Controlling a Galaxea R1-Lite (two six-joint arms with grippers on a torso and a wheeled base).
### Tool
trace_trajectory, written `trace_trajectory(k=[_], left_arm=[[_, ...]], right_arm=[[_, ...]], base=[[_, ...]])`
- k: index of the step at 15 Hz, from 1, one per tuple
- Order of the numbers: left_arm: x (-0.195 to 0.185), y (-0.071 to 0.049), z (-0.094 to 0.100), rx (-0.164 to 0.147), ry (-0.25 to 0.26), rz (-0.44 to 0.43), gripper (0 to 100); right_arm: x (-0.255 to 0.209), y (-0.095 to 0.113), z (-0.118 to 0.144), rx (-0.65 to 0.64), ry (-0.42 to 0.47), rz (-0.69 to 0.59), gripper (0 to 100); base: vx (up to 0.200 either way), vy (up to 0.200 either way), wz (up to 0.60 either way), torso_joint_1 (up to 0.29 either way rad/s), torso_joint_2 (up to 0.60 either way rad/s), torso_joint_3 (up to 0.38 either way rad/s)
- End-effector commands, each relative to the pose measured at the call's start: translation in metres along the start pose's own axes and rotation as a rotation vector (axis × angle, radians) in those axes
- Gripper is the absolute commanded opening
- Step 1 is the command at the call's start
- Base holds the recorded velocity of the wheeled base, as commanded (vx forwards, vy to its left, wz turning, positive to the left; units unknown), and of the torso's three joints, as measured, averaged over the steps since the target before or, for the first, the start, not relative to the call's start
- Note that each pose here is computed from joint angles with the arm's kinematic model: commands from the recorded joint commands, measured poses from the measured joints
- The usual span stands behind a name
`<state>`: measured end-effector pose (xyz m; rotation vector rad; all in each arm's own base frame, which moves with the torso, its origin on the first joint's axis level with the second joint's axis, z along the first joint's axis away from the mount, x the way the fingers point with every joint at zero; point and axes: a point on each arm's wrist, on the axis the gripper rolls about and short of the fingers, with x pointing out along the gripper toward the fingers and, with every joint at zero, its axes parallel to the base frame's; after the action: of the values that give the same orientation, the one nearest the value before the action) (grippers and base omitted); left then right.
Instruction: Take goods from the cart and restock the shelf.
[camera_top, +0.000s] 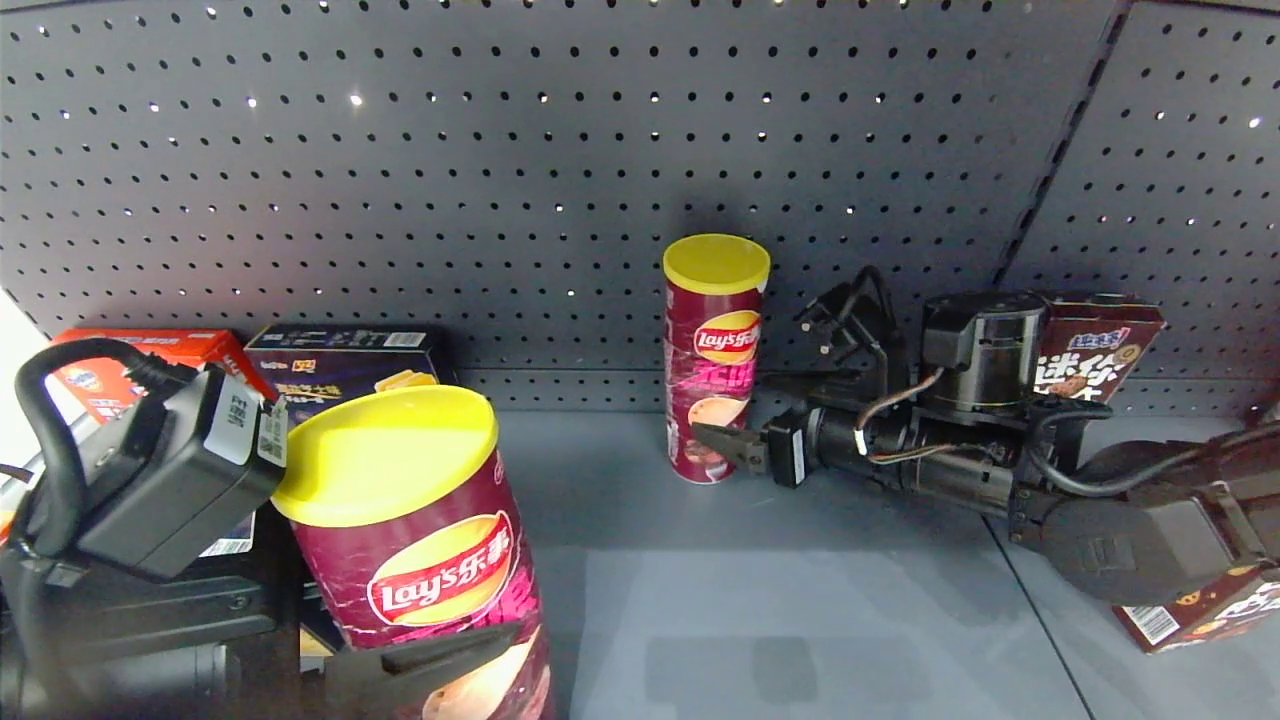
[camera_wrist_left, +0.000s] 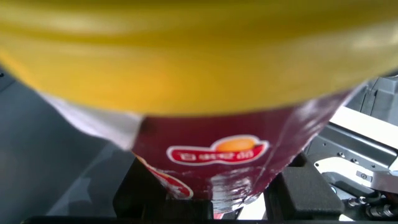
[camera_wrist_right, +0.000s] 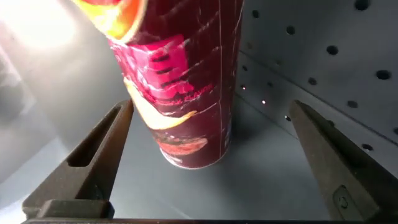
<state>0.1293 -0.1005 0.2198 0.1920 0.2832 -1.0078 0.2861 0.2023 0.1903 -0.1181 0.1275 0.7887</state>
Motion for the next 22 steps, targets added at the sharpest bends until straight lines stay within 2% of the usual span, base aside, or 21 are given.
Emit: trace_trajectory(k=[1,20,21,22], left_arm=[[0.000,0.000,0.000,0.000,0.000,0.001,0],[-0.001,0.001,-0.004,-0.007,0.010,0.008,0],[-0.002,0.001,-0.004,-0.009,0.010,0.013,0],[-0.002,0.002,-0.005,-0.012,0.013,0.016,0]], right_arm=[[0.005,0.000,-0.004,0.002,0.010,0.004,100],[0.043,0.000,-0.020,0.000,0.010,0.026,100],[0.044,0.001,-0.019,0.000,0.008,0.027,0],[0.044,0.001,-0.019,-0.001,0.008,0.028,0]], base=[[0.000,0.000,0.00,0.000,0.00,0.000],[0.000,0.000,0.00,0.000,0.00,0.000],[0.000,0.000,0.00,0.000,0.00,0.000],[0.000,0.000,0.00,0.000,0.00,0.000]])
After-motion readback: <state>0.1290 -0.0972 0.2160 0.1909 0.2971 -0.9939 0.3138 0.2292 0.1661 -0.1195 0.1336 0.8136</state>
